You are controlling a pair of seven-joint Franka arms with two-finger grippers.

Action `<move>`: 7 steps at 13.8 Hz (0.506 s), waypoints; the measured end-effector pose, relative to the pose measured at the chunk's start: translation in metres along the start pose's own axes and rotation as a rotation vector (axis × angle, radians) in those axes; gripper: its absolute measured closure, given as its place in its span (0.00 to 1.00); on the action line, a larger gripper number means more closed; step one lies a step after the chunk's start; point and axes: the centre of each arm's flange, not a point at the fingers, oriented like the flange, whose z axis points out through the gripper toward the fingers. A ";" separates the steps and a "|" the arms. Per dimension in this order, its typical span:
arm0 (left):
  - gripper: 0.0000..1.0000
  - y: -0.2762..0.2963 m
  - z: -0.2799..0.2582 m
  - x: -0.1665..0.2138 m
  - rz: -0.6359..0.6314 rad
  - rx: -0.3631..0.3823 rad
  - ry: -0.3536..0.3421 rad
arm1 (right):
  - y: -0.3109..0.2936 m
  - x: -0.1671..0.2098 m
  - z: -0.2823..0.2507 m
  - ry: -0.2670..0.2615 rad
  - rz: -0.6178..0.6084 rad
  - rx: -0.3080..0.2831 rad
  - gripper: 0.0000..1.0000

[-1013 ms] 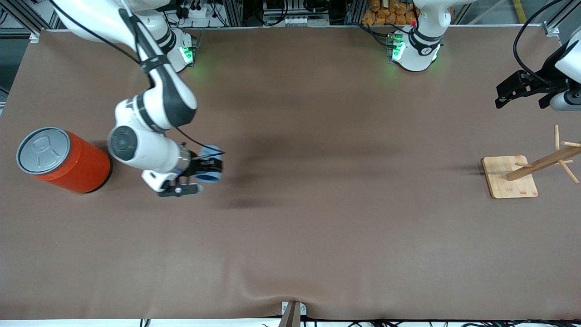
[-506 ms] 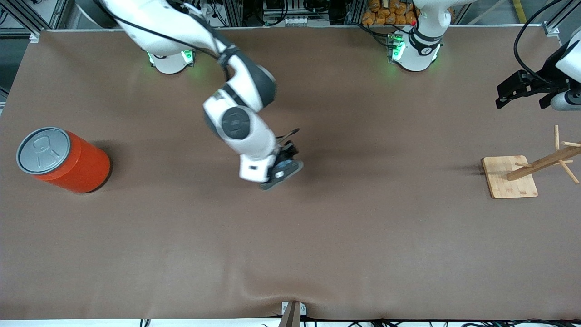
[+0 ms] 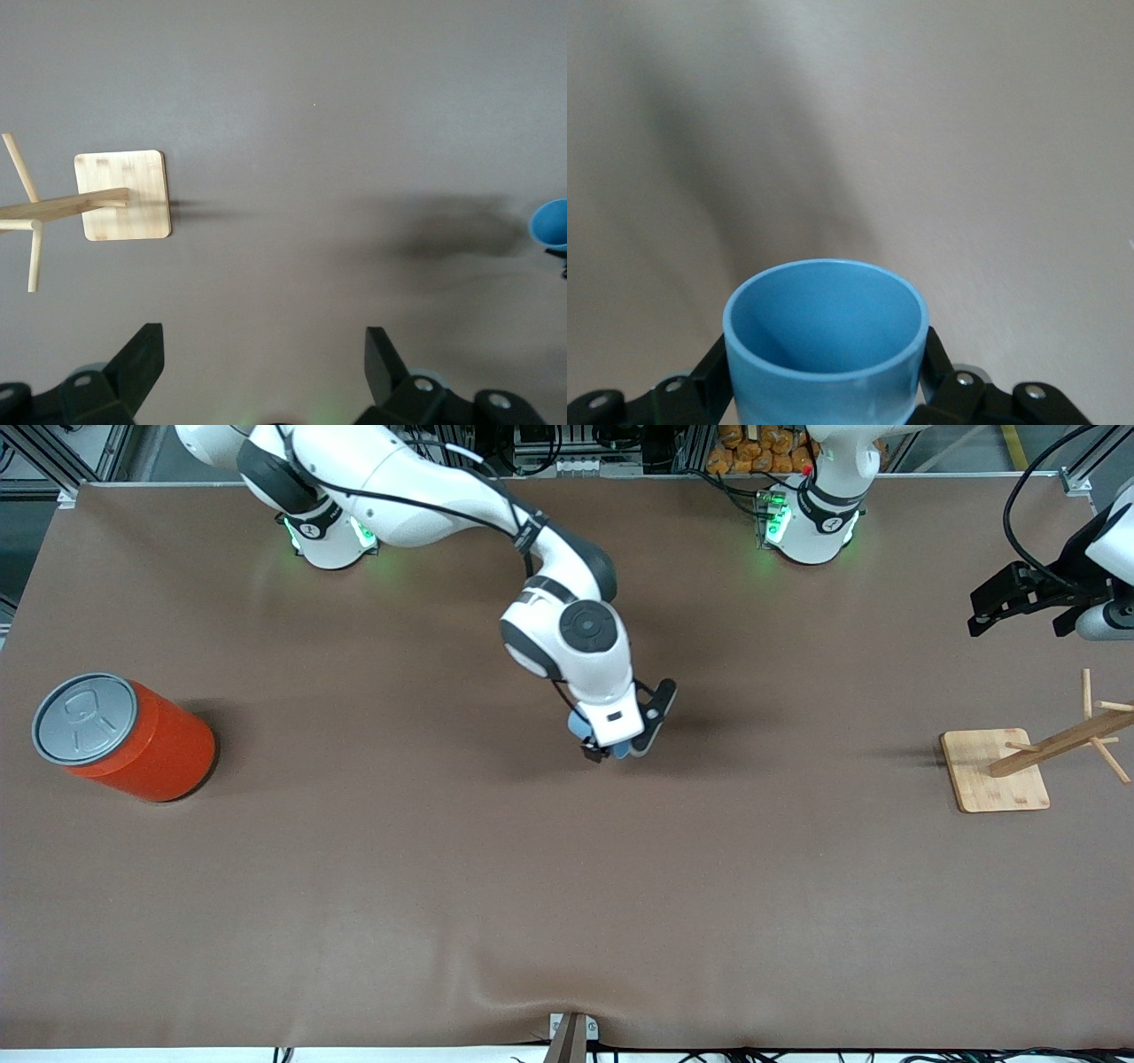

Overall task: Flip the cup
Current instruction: 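Carry the blue cup with the right gripper toward the table middle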

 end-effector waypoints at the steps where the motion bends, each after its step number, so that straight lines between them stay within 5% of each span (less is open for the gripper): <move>1: 0.00 0.000 0.000 0.000 0.000 0.000 0.000 | -0.016 0.005 0.010 -0.002 -0.043 -0.036 0.16; 7: 0.00 0.000 0.000 0.000 0.000 0.000 0.000 | -0.064 0.007 0.061 -0.056 -0.180 -0.132 0.16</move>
